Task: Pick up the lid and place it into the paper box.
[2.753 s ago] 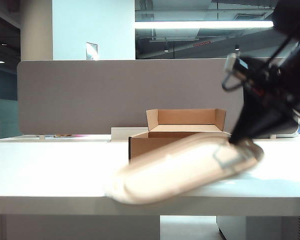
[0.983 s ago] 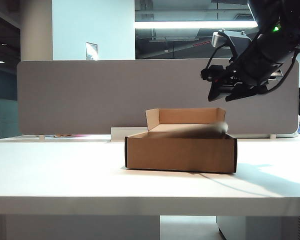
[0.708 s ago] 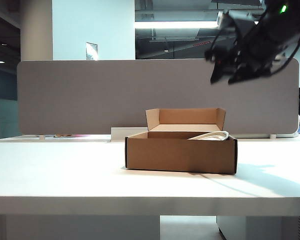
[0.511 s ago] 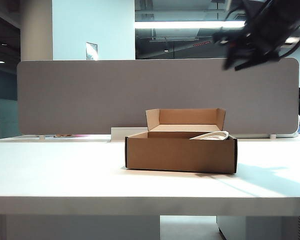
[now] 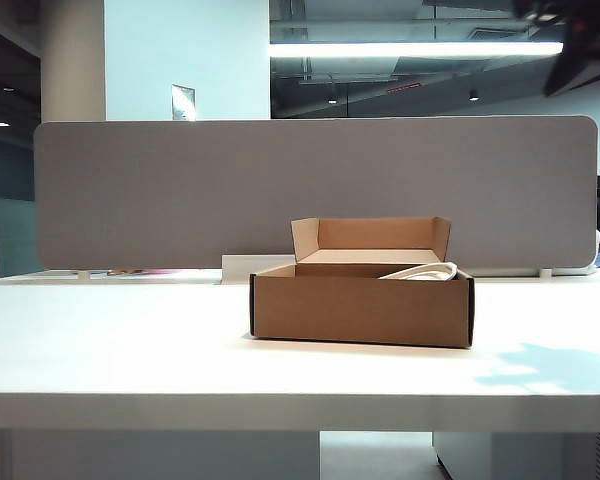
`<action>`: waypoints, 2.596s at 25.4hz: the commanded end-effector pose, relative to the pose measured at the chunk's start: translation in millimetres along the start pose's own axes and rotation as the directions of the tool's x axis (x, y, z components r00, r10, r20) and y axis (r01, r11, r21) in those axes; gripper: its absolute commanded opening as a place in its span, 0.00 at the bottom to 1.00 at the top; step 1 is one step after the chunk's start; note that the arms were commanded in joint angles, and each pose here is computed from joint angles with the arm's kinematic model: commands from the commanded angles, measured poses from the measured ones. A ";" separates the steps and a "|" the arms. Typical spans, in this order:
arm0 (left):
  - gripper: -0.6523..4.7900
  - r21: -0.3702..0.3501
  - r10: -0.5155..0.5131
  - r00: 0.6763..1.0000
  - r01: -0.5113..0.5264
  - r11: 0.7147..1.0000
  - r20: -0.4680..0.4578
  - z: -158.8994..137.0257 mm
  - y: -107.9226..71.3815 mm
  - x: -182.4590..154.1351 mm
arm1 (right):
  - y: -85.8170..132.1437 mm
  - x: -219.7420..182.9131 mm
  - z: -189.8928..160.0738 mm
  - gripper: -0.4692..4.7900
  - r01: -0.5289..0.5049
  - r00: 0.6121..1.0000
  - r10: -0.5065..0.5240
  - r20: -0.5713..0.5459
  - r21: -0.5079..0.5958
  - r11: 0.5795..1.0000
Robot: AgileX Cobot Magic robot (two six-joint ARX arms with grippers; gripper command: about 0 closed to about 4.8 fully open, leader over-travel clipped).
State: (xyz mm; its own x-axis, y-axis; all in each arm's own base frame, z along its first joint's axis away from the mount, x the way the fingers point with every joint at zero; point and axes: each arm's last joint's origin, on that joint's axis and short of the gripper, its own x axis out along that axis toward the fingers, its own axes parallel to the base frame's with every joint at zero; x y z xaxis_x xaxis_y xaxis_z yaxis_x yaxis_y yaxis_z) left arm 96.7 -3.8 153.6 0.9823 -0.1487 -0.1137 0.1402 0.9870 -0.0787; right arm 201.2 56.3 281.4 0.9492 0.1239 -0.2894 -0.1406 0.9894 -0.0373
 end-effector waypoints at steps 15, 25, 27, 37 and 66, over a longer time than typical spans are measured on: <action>0.11 0.022 -0.003 0.991 0.000 1.000 0.134 13.8 -0.8 -1.1 | -11.4 -59.6 -84.5 0.08 0.022 0.994 -0.037 0.100 0.152 0.988; 0.11 0.022 -0.004 0.991 0.001 1.000 0.133 13.7 -0.8 -1.1 | -17.2 -80.0 -116.0 0.08 0.091 0.985 -0.115 0.125 0.189 0.978; 0.11 0.021 -0.004 0.991 0.001 1.000 0.132 13.6 -0.8 -1.1 | -17.7 -83.1 -119.7 0.08 0.085 0.982 -0.116 0.150 0.195 0.977; 0.11 0.021 -0.007 0.992 0.005 1.000 0.129 13.3 -0.9 -1.1 | -18.5 -83.4 -133.4 0.08 0.103 0.973 -0.141 0.181 0.207 0.973; 0.11 0.022 -0.011 0.992 0.008 1.000 0.129 13.3 -1.0 -1.1 | -37.6 -69.6 -160.0 0.08 0.153 0.978 -0.178 0.107 0.214 0.965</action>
State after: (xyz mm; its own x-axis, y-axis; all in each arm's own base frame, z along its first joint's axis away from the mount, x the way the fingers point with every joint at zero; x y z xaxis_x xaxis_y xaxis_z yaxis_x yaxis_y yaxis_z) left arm 97.3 -3.8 165.2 0.9892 -0.1467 0.0051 0.1468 0.9874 -0.0600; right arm 94.8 -1.9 148.1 0.9778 -0.0625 -0.1999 0.0917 0.9858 0.1405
